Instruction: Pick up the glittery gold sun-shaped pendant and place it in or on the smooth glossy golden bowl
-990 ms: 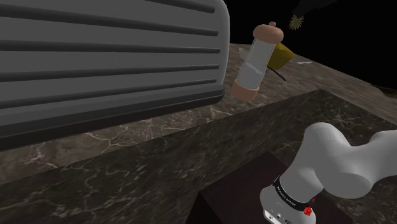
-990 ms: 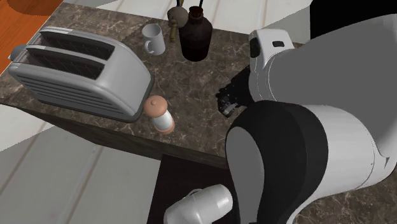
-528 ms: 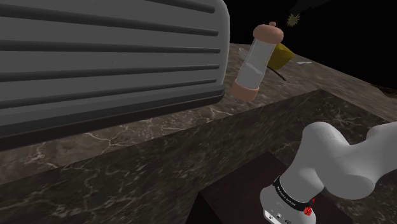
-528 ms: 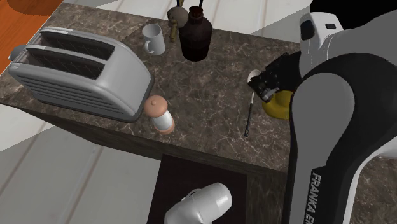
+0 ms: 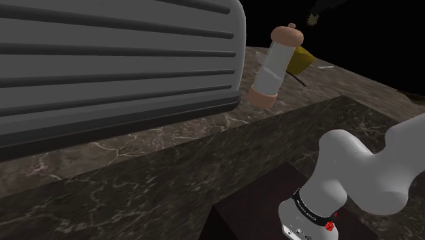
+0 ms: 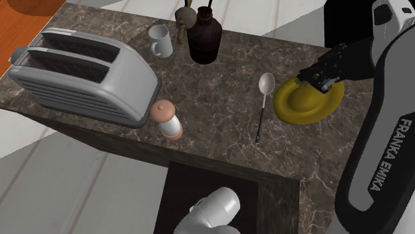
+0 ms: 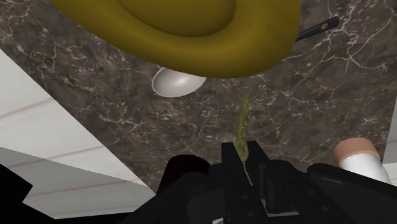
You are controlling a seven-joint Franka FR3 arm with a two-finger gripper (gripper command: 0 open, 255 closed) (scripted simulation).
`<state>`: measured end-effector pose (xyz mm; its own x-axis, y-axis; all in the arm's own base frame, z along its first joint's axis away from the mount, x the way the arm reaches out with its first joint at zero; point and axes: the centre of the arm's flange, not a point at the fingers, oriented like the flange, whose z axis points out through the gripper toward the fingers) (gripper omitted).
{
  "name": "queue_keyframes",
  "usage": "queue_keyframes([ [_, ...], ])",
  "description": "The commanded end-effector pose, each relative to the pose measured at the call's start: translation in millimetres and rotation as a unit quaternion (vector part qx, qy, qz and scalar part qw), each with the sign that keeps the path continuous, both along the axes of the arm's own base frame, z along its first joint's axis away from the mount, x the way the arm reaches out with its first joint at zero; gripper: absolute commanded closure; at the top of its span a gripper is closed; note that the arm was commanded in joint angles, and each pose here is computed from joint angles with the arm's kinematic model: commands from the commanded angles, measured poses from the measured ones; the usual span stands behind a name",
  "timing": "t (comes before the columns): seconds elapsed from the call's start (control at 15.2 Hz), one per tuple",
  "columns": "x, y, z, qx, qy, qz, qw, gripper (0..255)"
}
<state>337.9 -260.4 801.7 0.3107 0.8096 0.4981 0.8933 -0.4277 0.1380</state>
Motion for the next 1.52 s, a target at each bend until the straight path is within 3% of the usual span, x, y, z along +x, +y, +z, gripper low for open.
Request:
queue_keyframes([
  [0.0, 10.7, -22.4, 2.9, -0.002, -0.001, 0.0, 1.0, 255],
  [0.33, 39.9, -79.8, 6.5, -0.002, -0.001, 0.0, 1.0, 255],
  [1.45, 39.9, -79.8, -83.2, -0.002, -0.001, 0.0, 1.0, 255],
])
